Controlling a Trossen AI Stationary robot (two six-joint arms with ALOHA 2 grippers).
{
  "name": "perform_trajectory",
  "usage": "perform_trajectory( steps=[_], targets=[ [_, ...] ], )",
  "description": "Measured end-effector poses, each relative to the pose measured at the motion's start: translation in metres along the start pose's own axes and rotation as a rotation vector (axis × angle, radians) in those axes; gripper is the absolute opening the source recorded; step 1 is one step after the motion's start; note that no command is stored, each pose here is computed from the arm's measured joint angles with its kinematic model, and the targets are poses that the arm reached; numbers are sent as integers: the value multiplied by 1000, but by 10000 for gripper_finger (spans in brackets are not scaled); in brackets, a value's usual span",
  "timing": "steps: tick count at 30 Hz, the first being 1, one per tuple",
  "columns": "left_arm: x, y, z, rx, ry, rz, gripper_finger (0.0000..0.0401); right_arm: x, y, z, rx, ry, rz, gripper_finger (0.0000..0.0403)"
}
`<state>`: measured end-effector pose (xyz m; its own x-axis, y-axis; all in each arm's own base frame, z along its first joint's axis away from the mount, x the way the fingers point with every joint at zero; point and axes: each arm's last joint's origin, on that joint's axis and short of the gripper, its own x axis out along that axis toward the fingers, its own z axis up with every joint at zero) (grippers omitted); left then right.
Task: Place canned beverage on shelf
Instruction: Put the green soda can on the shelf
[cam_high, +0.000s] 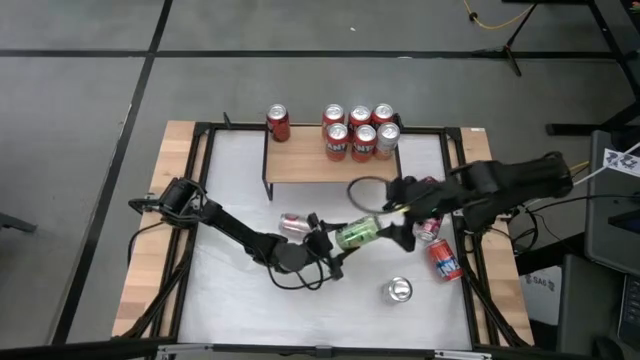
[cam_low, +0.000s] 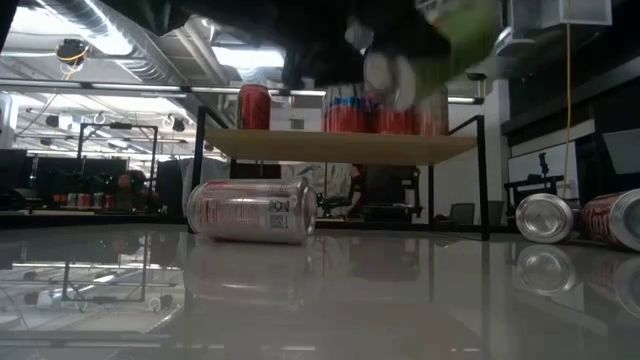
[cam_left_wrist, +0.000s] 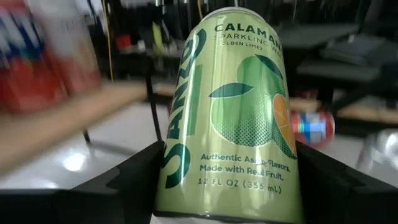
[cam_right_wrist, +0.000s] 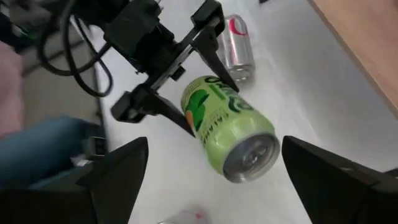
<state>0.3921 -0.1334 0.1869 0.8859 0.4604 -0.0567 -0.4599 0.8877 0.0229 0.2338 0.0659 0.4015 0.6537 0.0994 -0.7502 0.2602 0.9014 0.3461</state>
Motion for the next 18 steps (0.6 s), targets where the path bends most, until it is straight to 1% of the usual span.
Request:
perform_trajectory(
  steps=[4, 8, 12, 18],
  targets=[
    [-1, 0, 16, 11, -120, 4, 282, -26, -1, 3, 58, -54, 58, 363],
    [-3, 2, 28, 26, -210, 18, 283, -40, -1, 4, 102, -87, 88, 363],
    [-5, 4, 37, 30, -276, 33, 283, -41, 0, 5, 142, -94, 98, 363],
    [-7, 6, 42, 45, -321, 47, 283, -31, 7, 13, 174, -125, 125, 363]
  ],
)
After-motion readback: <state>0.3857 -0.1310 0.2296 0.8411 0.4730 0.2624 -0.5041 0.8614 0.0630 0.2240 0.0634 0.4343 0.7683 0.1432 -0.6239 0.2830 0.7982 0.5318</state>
